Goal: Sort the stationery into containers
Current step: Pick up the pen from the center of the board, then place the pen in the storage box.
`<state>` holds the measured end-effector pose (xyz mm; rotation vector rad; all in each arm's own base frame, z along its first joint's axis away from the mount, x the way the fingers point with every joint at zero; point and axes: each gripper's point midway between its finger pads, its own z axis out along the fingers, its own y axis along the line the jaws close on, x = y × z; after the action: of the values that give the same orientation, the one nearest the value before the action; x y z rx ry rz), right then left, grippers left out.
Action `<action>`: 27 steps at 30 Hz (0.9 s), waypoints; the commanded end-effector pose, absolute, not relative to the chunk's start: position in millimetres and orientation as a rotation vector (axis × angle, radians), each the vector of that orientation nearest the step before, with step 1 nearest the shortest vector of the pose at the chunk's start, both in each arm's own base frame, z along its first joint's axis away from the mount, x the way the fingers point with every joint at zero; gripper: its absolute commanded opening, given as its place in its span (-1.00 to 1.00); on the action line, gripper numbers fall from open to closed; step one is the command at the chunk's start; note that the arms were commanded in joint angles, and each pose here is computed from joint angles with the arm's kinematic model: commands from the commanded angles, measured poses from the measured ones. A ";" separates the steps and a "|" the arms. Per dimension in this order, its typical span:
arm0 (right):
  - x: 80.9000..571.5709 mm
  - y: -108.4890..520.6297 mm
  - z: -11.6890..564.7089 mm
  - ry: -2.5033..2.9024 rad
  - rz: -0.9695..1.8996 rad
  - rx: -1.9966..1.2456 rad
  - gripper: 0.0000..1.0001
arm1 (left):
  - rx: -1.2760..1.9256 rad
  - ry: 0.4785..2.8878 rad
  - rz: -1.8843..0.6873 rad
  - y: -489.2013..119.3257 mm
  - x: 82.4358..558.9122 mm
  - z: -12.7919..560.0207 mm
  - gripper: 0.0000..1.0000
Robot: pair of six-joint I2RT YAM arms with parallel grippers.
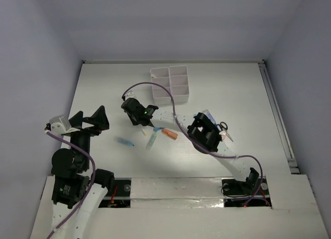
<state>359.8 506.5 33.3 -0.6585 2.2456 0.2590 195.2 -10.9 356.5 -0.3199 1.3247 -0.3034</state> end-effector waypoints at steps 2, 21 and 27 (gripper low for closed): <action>349.0 488.4 -13.7 2.318 0.132 -0.752 -0.81 | -0.330 1.266 -0.314 -7.0 187.6 374.2 0.98; 433.0 504.8 289.2 1.562 0.770 -0.362 -1.00 | -0.325 1.302 -0.298 -9.9 198.6 368.0 0.98; 495.7 431.9 324.0 1.380 0.715 -0.208 -1.00 | -0.294 1.321 -0.314 -17.4 204.4 366.2 0.98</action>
<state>465.8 464.9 288.0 -0.2986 1.5578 0.7219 202.3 -12.6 351.3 -0.3189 1.3535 -0.2930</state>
